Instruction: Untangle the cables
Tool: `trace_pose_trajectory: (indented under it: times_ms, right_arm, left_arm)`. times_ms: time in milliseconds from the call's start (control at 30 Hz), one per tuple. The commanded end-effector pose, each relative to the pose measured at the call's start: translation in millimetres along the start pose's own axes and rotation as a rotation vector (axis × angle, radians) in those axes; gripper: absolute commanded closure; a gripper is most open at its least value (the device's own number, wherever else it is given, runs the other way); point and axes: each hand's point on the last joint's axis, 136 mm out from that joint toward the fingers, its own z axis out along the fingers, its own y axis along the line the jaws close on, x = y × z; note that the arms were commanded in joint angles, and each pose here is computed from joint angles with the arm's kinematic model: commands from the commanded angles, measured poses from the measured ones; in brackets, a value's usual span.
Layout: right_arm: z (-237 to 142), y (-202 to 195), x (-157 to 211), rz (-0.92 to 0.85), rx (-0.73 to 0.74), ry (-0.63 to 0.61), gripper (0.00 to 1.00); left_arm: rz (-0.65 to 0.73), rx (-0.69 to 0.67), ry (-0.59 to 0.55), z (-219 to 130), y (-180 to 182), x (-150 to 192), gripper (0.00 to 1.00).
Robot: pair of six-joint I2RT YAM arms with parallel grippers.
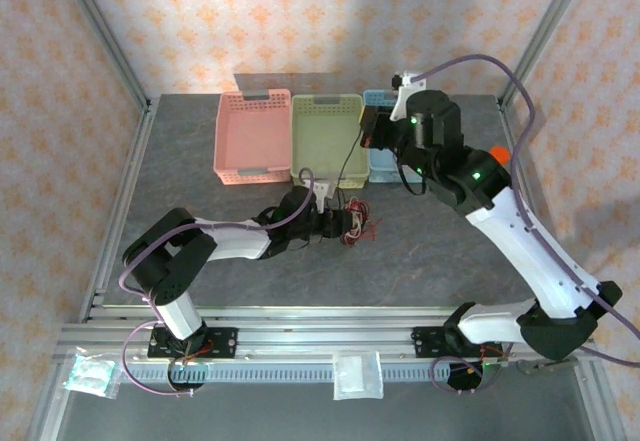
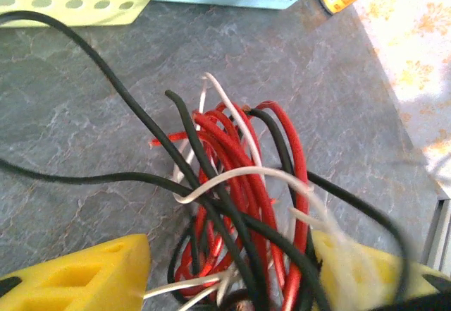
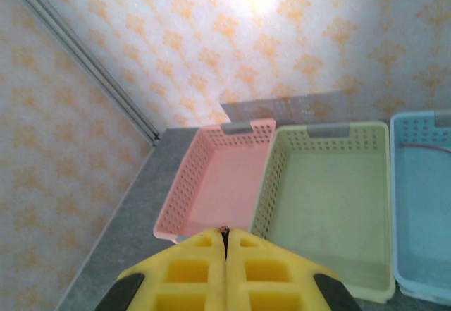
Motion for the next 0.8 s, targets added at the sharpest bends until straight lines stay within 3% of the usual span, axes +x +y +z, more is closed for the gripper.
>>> trace_pose_trajectory:
  times_ms: [0,767]
  right_arm:
    - [-32,8,-43,-0.002,-0.024,-0.122,1.0]
    - [-106,23,-134,0.037,-0.064,-0.431,1.0]
  left_arm:
    - [-0.015,0.003,0.02,4,5,13,0.44]
    - [-0.032,-0.045,0.032,-2,25,31,0.42]
